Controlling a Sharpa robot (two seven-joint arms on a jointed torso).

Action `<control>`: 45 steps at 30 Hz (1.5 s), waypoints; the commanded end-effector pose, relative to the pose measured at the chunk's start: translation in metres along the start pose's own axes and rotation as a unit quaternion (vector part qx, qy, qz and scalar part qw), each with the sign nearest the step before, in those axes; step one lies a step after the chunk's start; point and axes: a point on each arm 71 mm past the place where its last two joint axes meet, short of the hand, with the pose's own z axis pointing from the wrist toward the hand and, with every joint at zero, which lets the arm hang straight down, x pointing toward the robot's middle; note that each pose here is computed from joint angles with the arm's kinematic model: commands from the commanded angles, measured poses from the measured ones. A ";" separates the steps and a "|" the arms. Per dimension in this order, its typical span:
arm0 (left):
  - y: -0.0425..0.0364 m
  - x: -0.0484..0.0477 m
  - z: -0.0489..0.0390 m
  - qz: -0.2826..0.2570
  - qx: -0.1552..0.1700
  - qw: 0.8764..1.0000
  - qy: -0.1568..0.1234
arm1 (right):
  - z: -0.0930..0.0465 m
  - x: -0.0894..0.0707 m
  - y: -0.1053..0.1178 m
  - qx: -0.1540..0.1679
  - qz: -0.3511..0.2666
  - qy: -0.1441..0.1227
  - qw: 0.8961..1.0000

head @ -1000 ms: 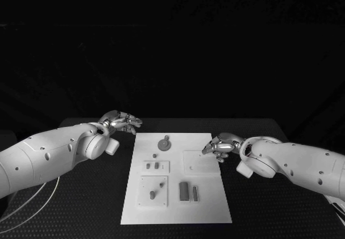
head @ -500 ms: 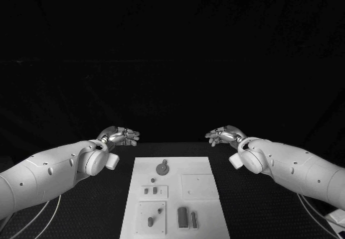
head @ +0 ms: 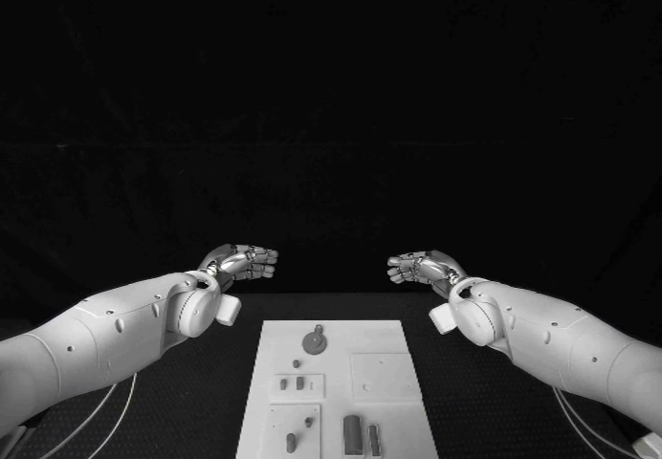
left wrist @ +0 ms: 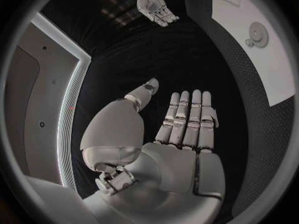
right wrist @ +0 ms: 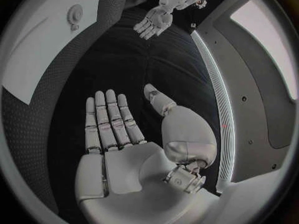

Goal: Assemble the parts on the task board

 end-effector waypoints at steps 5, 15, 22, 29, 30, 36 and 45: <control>0.0004 -0.0005 -0.0005 -0.004 0.002 1.000 0.000 | -0.001 -0.002 0.000 -0.002 0.005 -0.001 1.000; 0.0126 0.0277 -0.0169 -0.027 0.019 0.999 -0.023 | -0.014 0.015 0.000 -0.021 0.032 -0.028 0.999; 0.0229 0.0672 -0.0495 -0.055 0.039 0.996 -0.060 | -0.041 0.040 0.003 -0.035 0.069 -0.071 0.994; 0.0242 0.0966 -0.0827 -0.071 0.051 0.992 -0.092 | -0.075 0.064 0.010 -0.036 0.101 -0.114 0.988; 0.0239 0.0991 -0.0861 -0.072 0.052 0.991 -0.095 | -0.079 0.067 0.011 -0.035 0.104 -0.119 0.987; 0.0228 0.1077 -0.0980 -0.076 0.055 0.990 -0.106 | -0.101 0.079 0.016 -0.028 0.117 -0.141 0.983; 0.0228 0.1079 -0.0983 -0.076 0.055 0.990 -0.106 | -0.108 0.083 0.018 -0.026 0.121 -0.148 0.981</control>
